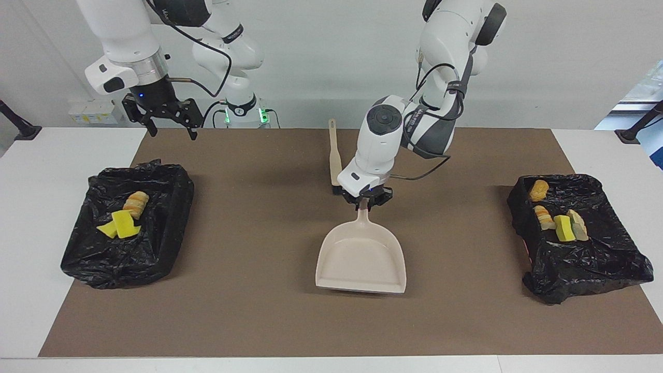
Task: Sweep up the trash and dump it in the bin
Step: 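Bring the empty dustpan back to the table center with the left gripper, then lower the dustpan onto the table, open the left gripper and withdraw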
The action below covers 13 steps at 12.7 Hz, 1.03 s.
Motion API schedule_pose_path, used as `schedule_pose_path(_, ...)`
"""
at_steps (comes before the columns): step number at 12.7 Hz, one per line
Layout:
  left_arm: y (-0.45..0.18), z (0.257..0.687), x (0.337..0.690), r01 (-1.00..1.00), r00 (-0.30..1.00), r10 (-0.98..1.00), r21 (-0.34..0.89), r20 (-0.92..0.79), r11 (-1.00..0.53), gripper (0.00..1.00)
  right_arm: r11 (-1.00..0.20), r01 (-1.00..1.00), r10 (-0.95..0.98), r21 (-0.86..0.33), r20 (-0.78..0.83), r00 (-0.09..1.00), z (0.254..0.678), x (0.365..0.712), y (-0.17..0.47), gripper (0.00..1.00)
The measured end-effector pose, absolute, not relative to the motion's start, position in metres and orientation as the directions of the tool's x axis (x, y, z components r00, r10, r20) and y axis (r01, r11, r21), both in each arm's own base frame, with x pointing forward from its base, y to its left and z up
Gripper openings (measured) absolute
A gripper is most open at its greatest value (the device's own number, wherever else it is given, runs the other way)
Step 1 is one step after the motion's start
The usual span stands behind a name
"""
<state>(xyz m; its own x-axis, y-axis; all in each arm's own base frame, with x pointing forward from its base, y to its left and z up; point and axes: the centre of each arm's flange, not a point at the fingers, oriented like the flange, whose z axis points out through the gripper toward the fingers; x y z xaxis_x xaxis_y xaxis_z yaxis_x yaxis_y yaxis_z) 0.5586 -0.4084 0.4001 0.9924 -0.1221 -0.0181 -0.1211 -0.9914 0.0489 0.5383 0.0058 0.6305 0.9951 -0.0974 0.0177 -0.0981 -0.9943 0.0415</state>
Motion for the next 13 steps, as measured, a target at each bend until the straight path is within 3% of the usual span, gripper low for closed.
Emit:
schedule_pose_path(5,-0.449,0.368,0.556,-0.079,0.996,-0.081,0.071,-0.029,-0.994,0.31,-0.994,-0.098,-0.097,0.042,0.018,0.995,0.63,0.538,0.006,1.0)
schedule_pose_path(13,-0.45,0.37,0.558,-0.078,0.997,-0.079,0.077,-0.019,-0.994,0.31,-0.994,-0.098,-0.097,0.042,0.018,0.995,0.63,0.538,0.006,1.0)
